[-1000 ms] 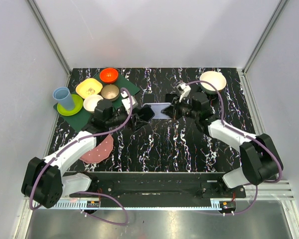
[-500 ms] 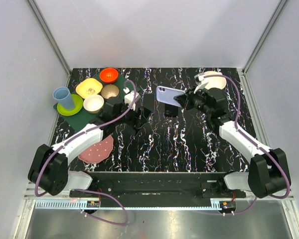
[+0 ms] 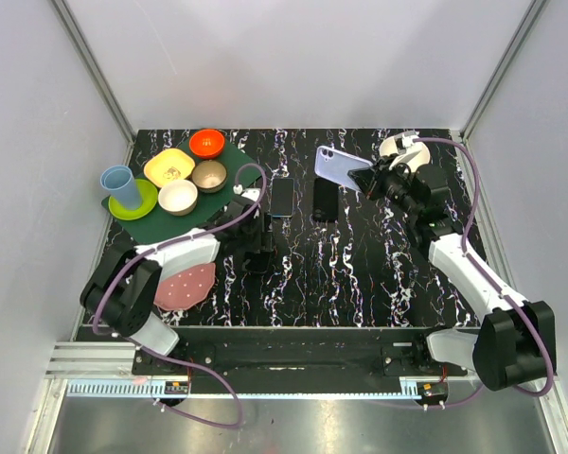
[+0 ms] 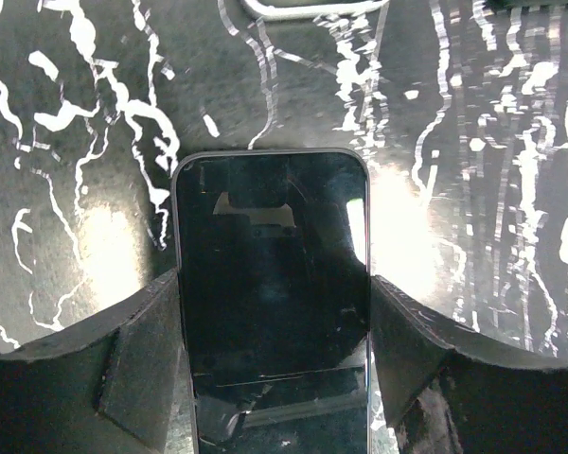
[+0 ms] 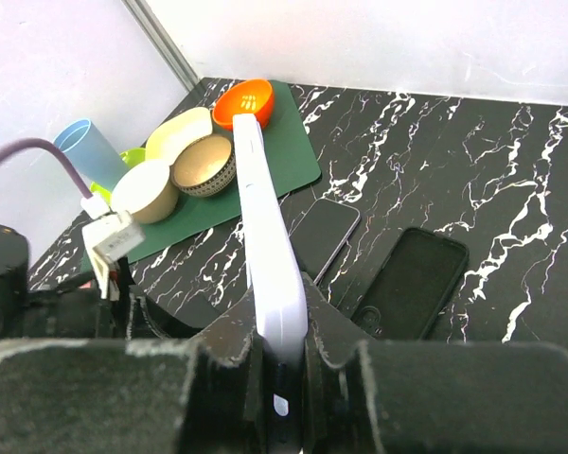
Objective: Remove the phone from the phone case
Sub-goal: Place the phone at the center of the board.
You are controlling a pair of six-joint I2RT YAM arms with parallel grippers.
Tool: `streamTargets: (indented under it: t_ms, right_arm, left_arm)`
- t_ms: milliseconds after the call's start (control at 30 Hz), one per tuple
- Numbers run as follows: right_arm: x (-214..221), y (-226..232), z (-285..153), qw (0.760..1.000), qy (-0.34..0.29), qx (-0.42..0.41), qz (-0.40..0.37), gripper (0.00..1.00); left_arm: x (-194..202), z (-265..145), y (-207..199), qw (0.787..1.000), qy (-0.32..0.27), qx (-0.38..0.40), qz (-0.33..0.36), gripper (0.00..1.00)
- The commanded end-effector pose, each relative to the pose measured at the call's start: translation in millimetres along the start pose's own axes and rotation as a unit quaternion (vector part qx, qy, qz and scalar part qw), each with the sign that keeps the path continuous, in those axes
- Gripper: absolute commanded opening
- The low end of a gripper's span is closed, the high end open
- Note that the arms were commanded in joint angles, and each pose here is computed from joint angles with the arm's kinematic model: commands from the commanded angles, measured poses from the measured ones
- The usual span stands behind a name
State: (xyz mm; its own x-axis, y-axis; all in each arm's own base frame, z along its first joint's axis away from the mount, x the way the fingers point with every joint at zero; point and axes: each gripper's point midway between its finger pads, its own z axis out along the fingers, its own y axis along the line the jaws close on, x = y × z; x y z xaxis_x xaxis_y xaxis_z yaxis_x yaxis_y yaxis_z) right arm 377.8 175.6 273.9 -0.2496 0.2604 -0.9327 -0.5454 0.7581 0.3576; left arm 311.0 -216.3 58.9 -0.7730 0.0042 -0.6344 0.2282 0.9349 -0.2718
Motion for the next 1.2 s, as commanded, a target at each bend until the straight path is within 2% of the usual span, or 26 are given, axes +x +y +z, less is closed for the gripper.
streamTargets:
  t_ms: [0, 300, 533, 1167]
  right_arm:
    - [-42, 15, -7, 0.998, -0.060, -0.018, -0.016, 0.00]
    - [-43, 14, -8, 0.998, -0.062, -0.019, -0.017, 0.00]
    - [-42, 12, -5, 0.998, -0.062, -0.016, -0.019, 0.00]
    - [-39, 10, -3, 0.998, -0.057, -0.017, -0.016, 0.00]
  left_arm:
    - [-27, 7, 0, 0.997, -0.034, -0.037, -0.064, 0.00]
    - [0, 19, -7, 0.995, 0.005, -0.054, -0.084, 0.00]
    - [24, 28, -21, 0.995, 0.035, -0.068, -0.065, 0.00]
    - [49, 43, -26, 0.992, 0.079, -0.088, -0.054, 0.00]
